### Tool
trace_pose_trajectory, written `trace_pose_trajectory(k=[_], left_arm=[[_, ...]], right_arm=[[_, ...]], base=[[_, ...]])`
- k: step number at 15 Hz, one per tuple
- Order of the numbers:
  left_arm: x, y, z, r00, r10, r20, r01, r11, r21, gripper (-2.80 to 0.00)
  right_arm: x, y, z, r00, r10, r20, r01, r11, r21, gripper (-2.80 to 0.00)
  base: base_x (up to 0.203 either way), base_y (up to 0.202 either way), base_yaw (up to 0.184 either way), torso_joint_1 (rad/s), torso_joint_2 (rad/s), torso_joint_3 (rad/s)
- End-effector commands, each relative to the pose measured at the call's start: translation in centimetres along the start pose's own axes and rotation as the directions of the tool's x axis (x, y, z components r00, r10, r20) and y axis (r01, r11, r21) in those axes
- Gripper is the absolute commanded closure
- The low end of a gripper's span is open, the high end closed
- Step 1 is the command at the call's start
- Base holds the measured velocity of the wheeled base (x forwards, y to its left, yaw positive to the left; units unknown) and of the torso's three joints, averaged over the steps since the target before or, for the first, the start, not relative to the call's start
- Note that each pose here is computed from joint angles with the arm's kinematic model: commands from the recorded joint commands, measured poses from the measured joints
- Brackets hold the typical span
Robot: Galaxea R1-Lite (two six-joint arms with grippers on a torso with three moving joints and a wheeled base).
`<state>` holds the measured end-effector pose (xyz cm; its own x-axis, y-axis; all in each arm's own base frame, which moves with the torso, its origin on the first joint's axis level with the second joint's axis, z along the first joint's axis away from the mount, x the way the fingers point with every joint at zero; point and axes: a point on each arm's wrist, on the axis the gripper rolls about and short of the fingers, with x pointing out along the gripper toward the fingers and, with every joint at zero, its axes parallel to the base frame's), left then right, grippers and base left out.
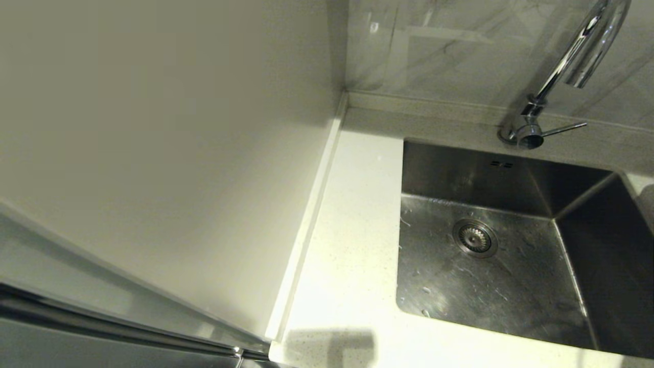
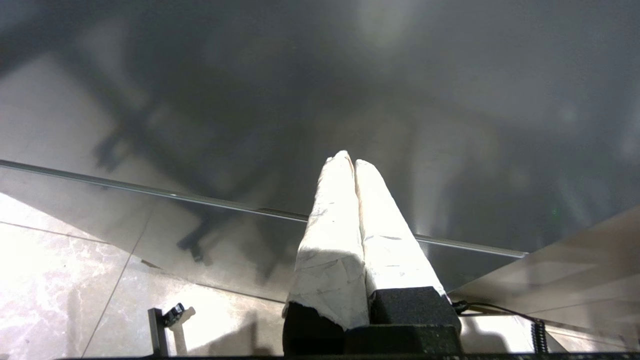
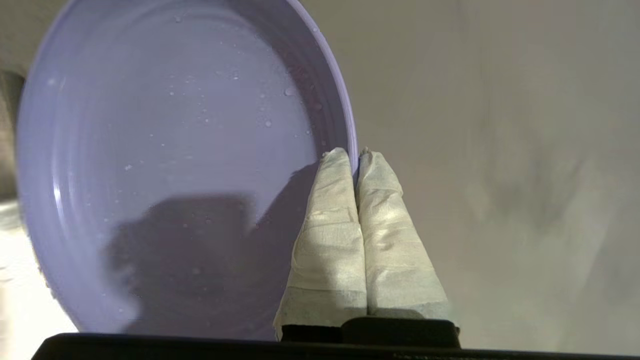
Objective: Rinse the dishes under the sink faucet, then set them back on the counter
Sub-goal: Place the plate on the table
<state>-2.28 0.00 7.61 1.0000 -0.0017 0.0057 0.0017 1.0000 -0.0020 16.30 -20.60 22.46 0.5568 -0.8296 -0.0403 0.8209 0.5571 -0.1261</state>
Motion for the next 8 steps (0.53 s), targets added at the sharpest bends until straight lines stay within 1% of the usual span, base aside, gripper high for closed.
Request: trace_pose_trajectory(k=[1,3,4,5,7,8], left_arm=[[0.0,0.0,-0.1,1.000,0.000,-0.002,0.000,1.000,-0.001,0.00],[0.0,0.0,-0.1,1.000,0.000,-0.003,0.000,1.000,-0.001,0.00],[0.0,0.0,-0.1,1.000,0.000,-0.003,0.000,1.000,-0.001,0.00],[0.0,0.0,-0.1,1.000,0.000,-0.002,0.000,1.000,-0.001,0.00],[0.0,0.0,-0.1,1.000,0.000,-0.003,0.000,1.000,-0.001,0.00],[0.0,0.0,0.0,1.000,0.000,-0.001,0.000,1.000,-0.001,0.00]], right_arm=[[-0.4,-0.8,0.0,0.997,-0.019,-0.077,0.030,0.989,0.143,0.00],[-0.6,-1.2,-0.4,0.982,-0.024,-0.185,0.078,0.953,0.292,0.00],[-0.6,-1.6,-0.5,0.974,-0.029,-0.224,0.107,0.932,0.345,0.00],[-0.6,-2.1,-0.6,0.968,-0.042,-0.246,0.135,0.918,0.372,0.00],[-0.6,-3.3,-0.9,0.962,-0.076,-0.263,0.180,0.901,0.395,0.00],[-0.7,-3.7,-1.1,0.957,-0.093,-0.273,0.208,0.880,0.427,0.00]], base=[[0.000,0.000,0.000,0.000,0.00,0.000],[0.000,0.000,0.000,0.000,0.00,0.000],[0.000,0.000,0.000,0.000,0.00,0.000],[0.000,0.000,0.000,0.000,0.00,0.000],[0.000,0.000,0.000,0.000,0.00,0.000],[0.000,0.000,0.000,0.000,0.00,0.000]])
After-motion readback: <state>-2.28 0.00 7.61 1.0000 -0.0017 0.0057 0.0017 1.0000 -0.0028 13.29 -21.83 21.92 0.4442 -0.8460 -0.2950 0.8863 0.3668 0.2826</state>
